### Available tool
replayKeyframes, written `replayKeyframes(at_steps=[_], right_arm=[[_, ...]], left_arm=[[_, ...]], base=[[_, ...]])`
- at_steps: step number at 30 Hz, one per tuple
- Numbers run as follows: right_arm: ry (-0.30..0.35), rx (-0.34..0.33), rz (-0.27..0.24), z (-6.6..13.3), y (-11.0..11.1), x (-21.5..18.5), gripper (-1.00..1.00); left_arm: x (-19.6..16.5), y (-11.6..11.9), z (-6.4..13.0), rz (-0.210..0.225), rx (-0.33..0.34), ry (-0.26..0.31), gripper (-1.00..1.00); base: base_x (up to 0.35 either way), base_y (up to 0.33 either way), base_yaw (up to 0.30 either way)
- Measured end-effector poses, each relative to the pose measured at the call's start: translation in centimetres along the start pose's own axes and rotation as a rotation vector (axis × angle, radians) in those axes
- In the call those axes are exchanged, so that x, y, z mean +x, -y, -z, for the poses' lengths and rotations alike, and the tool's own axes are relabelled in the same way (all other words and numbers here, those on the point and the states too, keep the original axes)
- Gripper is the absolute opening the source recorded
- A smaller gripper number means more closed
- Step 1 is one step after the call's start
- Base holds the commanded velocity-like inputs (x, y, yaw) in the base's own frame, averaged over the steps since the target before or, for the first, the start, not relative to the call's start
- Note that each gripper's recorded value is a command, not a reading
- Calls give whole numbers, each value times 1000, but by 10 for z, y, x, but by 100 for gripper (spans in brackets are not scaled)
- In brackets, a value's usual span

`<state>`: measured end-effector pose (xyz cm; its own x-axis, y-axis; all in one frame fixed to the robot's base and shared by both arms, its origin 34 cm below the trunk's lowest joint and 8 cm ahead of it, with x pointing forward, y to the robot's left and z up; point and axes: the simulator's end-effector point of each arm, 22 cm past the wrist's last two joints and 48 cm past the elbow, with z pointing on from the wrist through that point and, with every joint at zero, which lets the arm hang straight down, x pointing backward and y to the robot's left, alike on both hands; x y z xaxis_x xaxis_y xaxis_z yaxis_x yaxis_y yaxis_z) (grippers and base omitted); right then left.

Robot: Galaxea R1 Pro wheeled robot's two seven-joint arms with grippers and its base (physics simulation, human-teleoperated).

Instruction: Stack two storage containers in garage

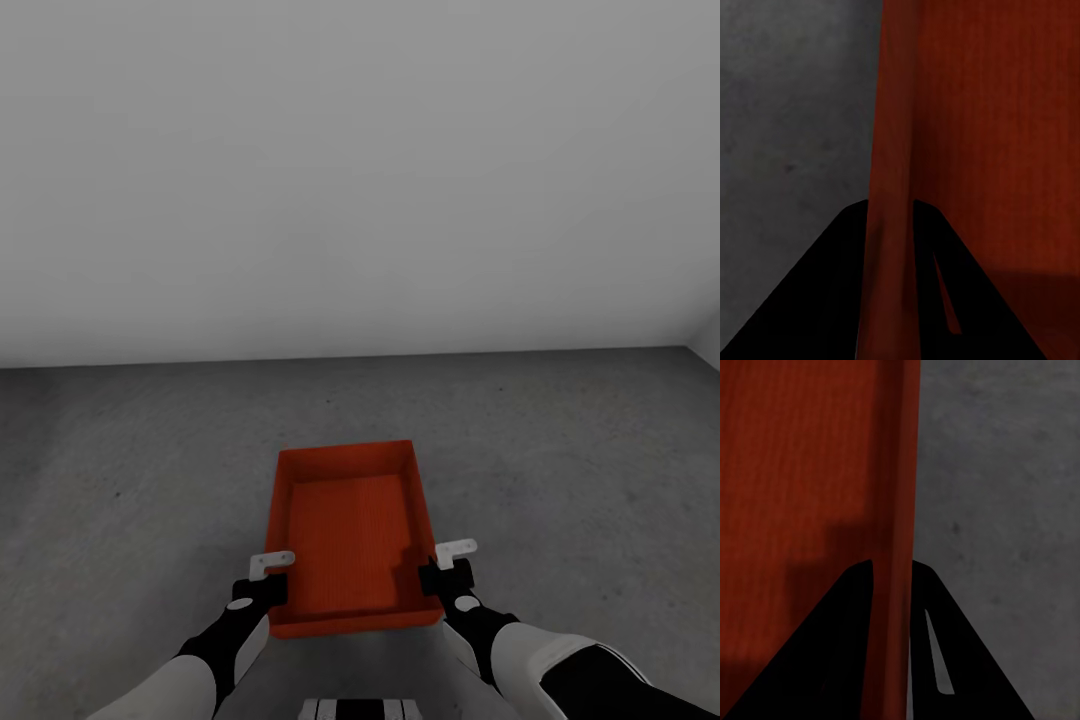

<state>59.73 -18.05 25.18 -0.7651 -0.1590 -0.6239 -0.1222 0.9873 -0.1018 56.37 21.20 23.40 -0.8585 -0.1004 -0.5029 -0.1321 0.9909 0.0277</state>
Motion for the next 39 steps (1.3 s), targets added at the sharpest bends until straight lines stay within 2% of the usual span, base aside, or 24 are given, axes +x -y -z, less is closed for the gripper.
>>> replayKeyframes(at_steps=[9, 38, 39], right_arm=[[1, 0, 0, -12, -3, 16, -100], [8, 0, -7, -12, -1, 15, -100], [7, 1, -7, -12, -1, 15, 100]], left_arm=[[14, 0, -15, 0, 0, 1, -100], [12, 1, -15, -3, -1, 7, -100], [12, 1, -15, -3, 0, 7, 100]], base=[[0, 0, 0], [0, 0, 0], [0, 0, 0]])
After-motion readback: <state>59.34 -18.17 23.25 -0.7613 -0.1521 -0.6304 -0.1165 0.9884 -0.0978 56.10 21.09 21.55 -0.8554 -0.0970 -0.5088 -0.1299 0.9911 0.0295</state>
